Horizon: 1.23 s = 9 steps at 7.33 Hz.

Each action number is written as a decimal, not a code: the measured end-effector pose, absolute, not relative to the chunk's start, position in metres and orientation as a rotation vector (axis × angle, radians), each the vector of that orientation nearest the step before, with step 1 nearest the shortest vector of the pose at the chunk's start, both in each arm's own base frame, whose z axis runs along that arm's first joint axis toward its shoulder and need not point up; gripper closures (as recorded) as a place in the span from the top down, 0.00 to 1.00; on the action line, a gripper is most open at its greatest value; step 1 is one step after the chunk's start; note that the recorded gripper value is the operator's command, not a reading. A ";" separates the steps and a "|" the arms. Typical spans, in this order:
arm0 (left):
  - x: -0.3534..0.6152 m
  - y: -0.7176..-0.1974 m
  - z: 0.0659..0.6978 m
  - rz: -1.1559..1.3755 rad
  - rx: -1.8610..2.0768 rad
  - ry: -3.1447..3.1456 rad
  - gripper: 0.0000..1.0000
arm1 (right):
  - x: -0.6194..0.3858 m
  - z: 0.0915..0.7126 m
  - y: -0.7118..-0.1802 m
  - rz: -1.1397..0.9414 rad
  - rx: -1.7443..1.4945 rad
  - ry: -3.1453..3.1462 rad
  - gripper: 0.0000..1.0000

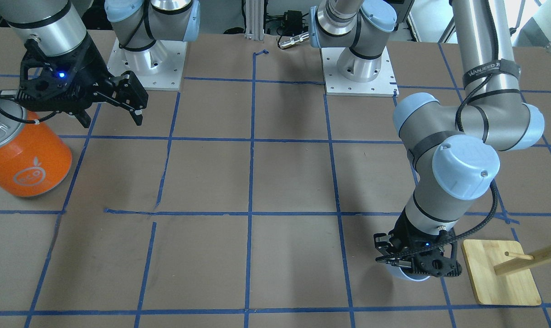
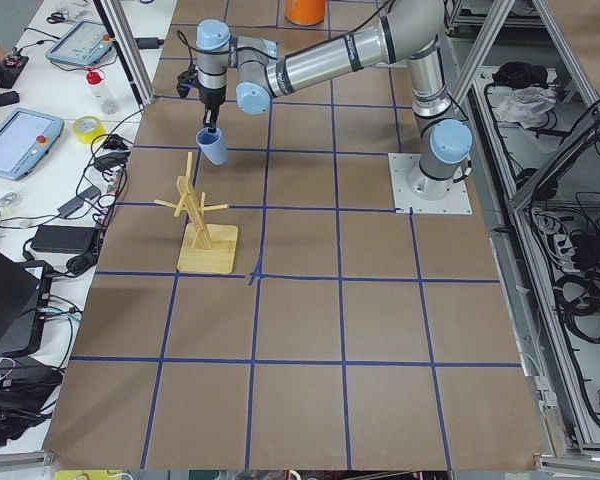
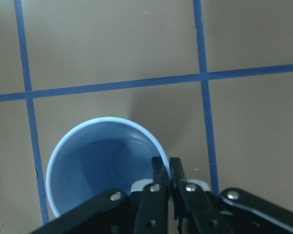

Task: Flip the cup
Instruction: 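Rotate the cup mouth-up with the left gripper and set it down, then open the left gripper and raise it away from the upright cup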

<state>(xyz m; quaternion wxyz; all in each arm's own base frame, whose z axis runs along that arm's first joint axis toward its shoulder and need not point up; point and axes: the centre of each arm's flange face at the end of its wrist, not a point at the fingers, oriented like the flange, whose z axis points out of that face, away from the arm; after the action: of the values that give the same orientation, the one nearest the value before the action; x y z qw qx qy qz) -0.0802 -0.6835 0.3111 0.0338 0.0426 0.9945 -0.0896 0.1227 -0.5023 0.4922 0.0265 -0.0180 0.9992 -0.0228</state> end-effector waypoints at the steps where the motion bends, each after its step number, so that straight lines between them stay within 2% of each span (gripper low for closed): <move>1: -0.078 -0.682 0.297 -0.266 0.129 3.053 0.00 | 0.122 0.487 -0.500 -0.055 -0.056 3.093 1.00; 3: -0.078 -0.672 0.272 -0.271 0.130 3.048 0.00 | 0.122 0.489 -0.496 -0.059 -0.056 3.097 1.00; 4: -0.078 -0.669 0.267 -0.267 0.131 3.048 0.40 | 0.122 0.490 -0.495 -0.063 -0.056 3.097 1.00; 5: -0.078 -0.667 0.264 -0.262 0.131 3.047 0.99 | 0.122 0.491 -0.494 -0.065 -0.056 3.097 1.00; 7: -0.073 -0.666 0.269 -0.259 0.128 3.031 1.00 | 0.122 0.491 -0.494 -0.065 -0.057 3.098 1.00; 9: -0.072 -0.661 0.299 -0.250 0.134 3.026 1.00 | 0.122 0.491 -0.493 -0.066 -0.057 3.100 1.00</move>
<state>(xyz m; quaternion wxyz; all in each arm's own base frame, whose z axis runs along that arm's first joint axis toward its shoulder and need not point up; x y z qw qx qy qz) -0.0724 -0.6612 0.2992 0.0509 0.0441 0.9943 -0.0821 0.1219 -0.4931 0.4914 0.0202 -0.0183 0.9994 -0.0213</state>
